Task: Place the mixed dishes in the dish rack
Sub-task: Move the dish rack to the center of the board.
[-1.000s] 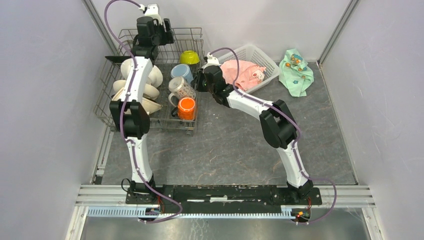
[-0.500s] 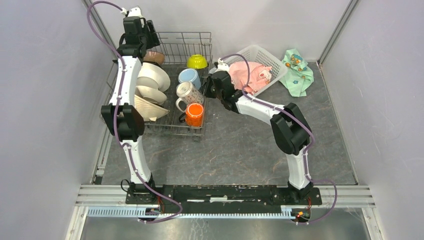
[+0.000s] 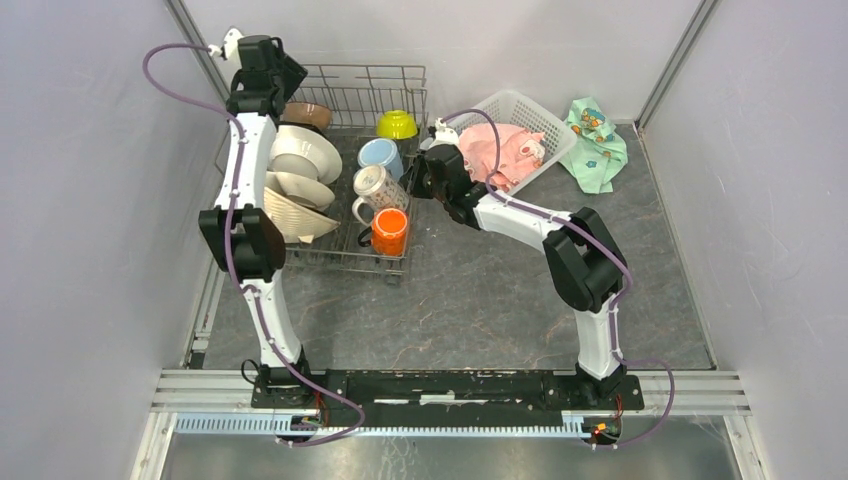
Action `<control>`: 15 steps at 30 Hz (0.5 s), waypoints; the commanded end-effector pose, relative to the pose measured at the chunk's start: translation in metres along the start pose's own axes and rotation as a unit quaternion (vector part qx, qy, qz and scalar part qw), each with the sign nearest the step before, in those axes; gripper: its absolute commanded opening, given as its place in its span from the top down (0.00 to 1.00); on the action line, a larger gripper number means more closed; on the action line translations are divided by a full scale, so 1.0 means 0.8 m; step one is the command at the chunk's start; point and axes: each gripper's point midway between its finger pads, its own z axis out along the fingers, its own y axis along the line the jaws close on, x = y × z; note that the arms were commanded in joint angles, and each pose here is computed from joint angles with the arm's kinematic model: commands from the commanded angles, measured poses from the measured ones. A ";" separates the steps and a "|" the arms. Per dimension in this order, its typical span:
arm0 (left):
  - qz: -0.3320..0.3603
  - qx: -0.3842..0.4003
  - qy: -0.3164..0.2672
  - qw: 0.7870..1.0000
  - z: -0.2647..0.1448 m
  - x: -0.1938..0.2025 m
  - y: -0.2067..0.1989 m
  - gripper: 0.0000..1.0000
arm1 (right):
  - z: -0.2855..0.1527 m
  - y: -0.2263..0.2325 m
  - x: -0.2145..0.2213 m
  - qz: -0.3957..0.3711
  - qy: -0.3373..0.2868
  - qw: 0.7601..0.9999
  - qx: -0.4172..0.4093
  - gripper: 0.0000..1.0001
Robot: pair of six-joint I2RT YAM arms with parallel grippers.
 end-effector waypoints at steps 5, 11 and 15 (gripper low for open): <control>-0.158 -0.001 -0.005 0.987 0.050 0.001 0.006 0.37 | -0.085 0.132 0.088 -0.129 0.117 0.963 -0.204 1.00; -0.190 -0.020 0.014 0.981 0.071 0.021 0.024 0.40 | -0.100 0.130 0.098 -0.168 0.113 0.954 -0.221 1.00; -0.192 -0.022 0.022 0.981 0.075 0.027 0.026 0.40 | -0.111 0.122 0.107 -0.181 0.112 0.949 -0.232 1.00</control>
